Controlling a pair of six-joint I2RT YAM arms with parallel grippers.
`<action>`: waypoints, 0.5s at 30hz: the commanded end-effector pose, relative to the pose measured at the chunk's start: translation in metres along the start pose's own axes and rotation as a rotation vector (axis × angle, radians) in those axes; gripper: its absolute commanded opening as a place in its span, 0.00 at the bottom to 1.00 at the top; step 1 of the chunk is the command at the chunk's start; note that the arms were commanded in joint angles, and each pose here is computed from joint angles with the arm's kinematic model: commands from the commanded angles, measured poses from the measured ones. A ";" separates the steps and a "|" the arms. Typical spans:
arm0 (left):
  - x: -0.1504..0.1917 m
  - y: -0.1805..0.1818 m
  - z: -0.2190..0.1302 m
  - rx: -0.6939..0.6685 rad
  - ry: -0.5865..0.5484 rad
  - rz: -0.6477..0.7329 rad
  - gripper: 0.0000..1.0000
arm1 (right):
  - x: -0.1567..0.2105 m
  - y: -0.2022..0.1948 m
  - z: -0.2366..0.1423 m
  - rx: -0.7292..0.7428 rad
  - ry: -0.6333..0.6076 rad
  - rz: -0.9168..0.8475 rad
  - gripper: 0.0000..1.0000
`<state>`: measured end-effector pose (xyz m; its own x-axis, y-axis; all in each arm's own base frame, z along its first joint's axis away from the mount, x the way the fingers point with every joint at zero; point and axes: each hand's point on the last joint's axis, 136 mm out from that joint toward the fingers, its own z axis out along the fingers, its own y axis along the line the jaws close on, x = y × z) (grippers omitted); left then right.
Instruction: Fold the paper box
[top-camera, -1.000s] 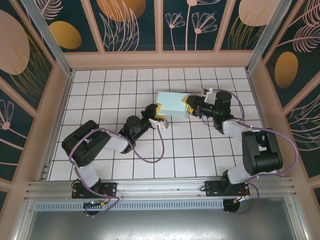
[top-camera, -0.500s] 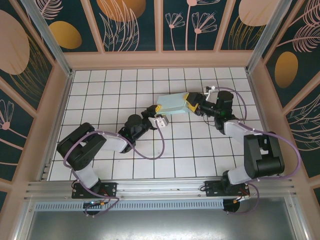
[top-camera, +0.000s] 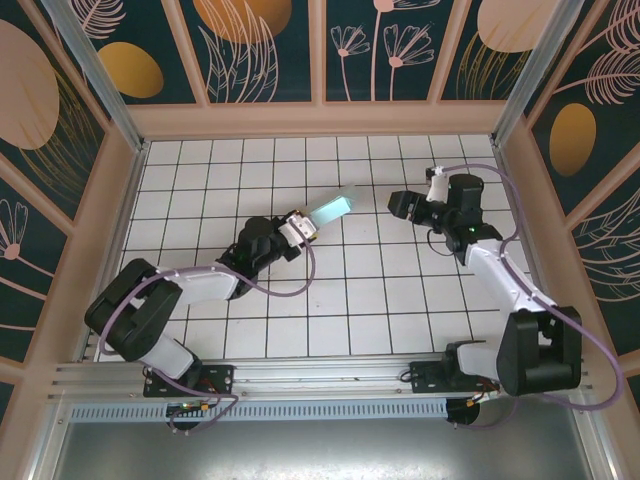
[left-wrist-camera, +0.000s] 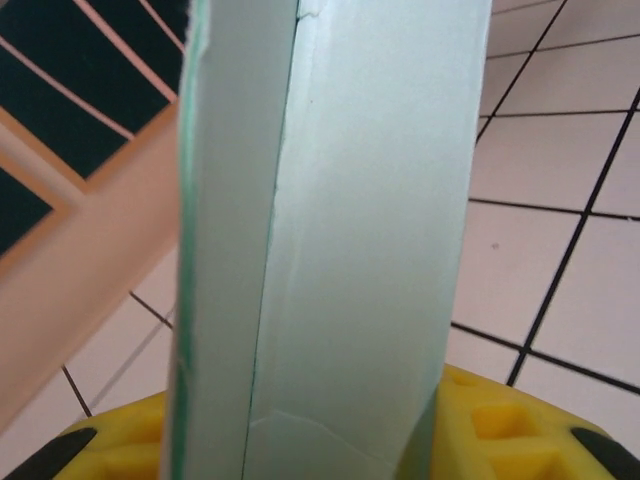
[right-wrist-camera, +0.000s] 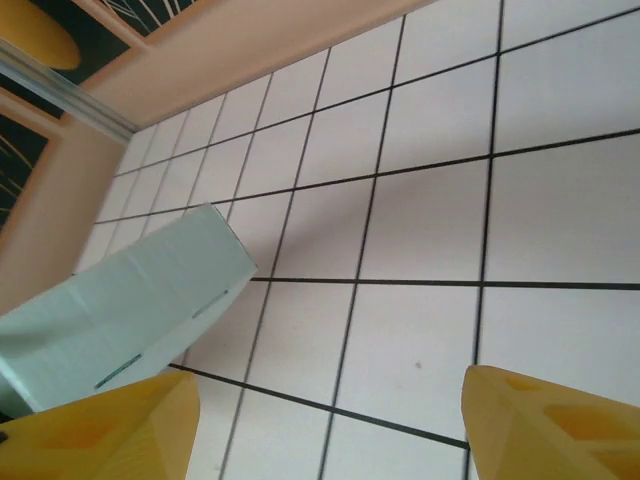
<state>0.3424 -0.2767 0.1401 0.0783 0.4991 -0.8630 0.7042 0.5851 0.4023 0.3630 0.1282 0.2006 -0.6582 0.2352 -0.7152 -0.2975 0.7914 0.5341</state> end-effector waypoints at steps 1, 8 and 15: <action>0.015 -0.018 -0.008 0.116 0.117 -0.078 0.25 | -0.008 0.003 -0.016 0.077 -0.004 -0.198 0.70; 0.031 -0.026 -0.025 0.197 0.295 -0.075 0.26 | 0.012 0.051 -0.019 0.020 0.038 -0.580 0.71; 0.057 -0.024 -0.047 0.235 0.499 0.057 0.27 | 0.037 0.087 -0.002 -0.152 0.083 -0.706 0.69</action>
<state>0.3081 -0.2520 0.1024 -0.1672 0.7154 -0.6785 0.8335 0.4701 0.2903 0.3130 0.1932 0.2189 -0.3962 -0.2933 -0.8700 -0.6945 0.7156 0.0750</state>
